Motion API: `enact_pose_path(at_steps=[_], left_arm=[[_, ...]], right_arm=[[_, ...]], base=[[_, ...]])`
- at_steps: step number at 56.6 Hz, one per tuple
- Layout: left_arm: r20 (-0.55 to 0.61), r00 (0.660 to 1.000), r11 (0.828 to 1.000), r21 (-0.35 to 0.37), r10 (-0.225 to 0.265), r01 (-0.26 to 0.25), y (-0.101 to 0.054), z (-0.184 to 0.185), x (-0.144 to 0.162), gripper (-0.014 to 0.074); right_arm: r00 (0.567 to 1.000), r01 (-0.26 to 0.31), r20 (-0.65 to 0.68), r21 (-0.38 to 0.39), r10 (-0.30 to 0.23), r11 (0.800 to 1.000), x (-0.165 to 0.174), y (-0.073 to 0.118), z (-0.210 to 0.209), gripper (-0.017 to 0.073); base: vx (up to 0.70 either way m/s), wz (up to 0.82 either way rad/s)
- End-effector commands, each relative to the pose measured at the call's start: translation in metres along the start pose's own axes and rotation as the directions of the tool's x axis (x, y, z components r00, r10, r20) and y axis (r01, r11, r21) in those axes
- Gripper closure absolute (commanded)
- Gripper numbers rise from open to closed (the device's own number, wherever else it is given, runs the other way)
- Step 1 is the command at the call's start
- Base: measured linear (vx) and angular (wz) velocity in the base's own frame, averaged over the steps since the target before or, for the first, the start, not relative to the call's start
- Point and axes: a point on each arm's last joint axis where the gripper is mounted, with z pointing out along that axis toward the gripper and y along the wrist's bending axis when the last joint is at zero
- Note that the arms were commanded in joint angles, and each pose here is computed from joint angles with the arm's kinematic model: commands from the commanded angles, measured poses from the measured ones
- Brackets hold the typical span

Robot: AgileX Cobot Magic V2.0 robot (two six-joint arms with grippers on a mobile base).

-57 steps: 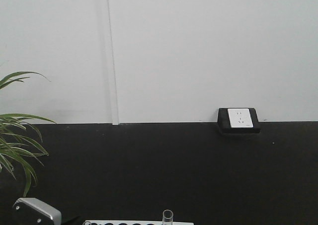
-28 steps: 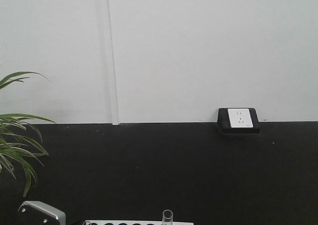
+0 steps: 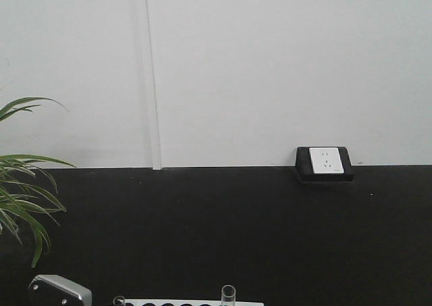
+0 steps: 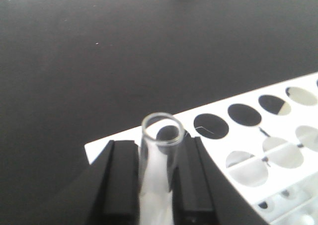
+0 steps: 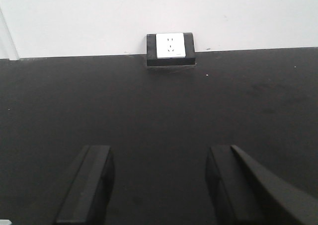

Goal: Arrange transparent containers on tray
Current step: 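Grasp a clear glass tube in the rack with the left gripper and lift, then lower the right gripper onto another clear tube in the rack and close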

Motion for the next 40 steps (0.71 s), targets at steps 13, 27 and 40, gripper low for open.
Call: enact_pose_path(at_steps=[13, 27, 40], left_arm=[[0.161, 0.987, 0.999, 0.044, 0.001, -0.008, -0.007, -0.002, -0.024, 0.0489], [0.267, 0.964, 0.998, 0.065, 0.0, -0.018, -0.01, -0.011, -0.04, 0.049], [0.379, 0.925, 0.996, 0.082, -0.011, -0.021, -0.013, -0.034, -0.064, 0.049]], right_arm=[[0.994, 0.01, 0.107, -0.002, -0.01, 1.0, -0.017, 0.0, -0.002, 0.0079], [0.994, 0.01, 0.107, -0.002, -0.01, 1.0, -0.017, 0.0, -0.002, 0.0079], [0.994, 0.01, 0.107, -0.002, -0.01, 1.0, -0.017, 0.0, -0.002, 0.0079]], base=[[0.0, 0.0], [0.0, 0.0], [0.0, 0.0]])
